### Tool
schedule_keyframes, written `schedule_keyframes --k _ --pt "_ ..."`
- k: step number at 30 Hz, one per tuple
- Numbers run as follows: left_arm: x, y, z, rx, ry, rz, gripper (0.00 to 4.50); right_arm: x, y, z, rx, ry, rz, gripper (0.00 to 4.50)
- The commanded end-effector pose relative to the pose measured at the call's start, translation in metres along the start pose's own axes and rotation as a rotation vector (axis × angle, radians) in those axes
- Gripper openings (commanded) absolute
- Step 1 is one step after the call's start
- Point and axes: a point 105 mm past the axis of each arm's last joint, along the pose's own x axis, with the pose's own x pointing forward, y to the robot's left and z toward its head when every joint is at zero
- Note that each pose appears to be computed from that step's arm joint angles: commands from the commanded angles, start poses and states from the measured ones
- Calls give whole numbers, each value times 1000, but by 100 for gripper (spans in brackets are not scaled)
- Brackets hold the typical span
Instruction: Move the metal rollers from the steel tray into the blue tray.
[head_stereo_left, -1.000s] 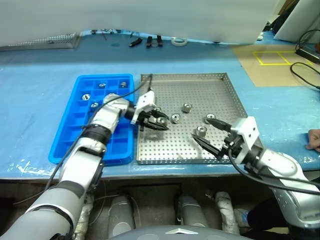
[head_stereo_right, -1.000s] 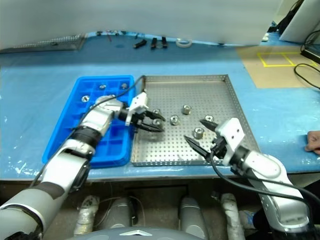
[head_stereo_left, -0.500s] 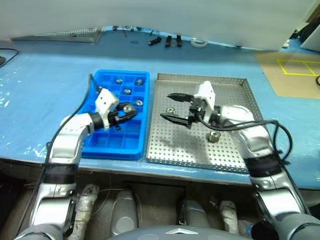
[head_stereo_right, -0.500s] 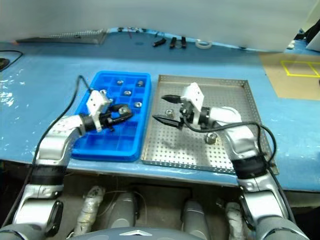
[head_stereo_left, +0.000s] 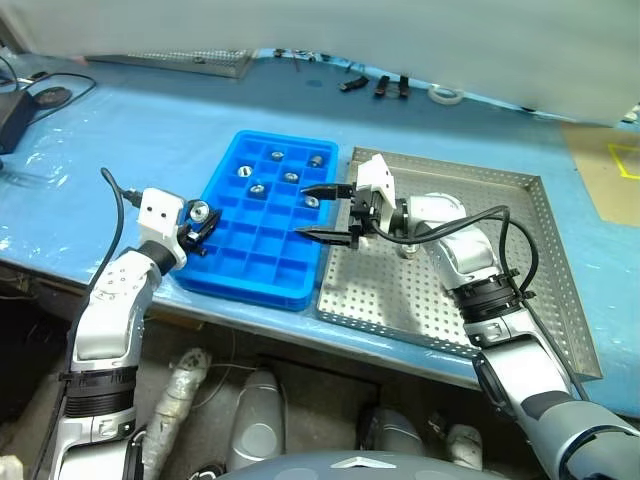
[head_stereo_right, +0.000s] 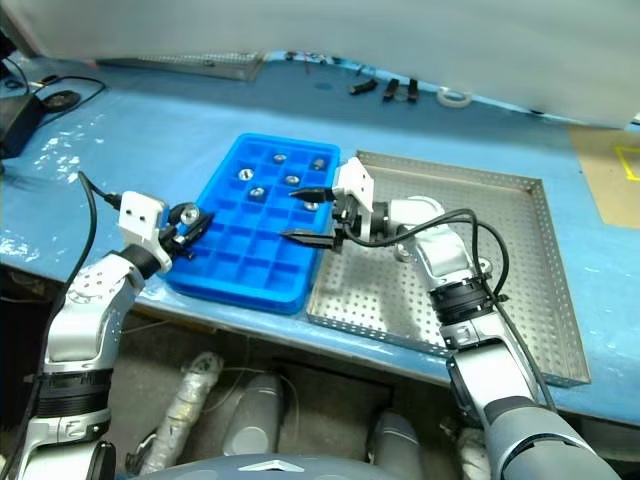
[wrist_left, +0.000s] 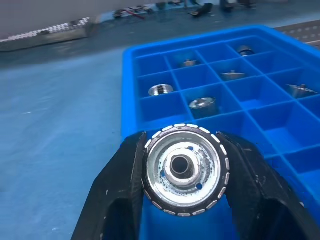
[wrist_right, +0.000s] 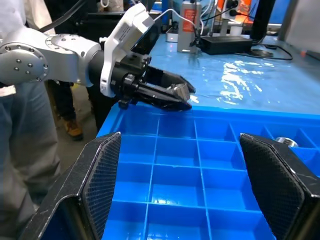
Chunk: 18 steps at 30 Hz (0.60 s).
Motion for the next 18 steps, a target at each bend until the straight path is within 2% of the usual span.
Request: schedule_keyframes --k 1,7,16,18 --pt "17 2 23 42 -79 30 182 2 -2 16 -59 -32 2 398" --pt "43 2 23 45 -77 33 182 -4 -2 16 -65 -22 -34 398" --pt "51 -2 1 33 -3 13 182 -16 1 12 -52 -2 -93 398" --pt "52 -1 -2 35 8 20 255 -17 1 12 -49 -1 -100 398"
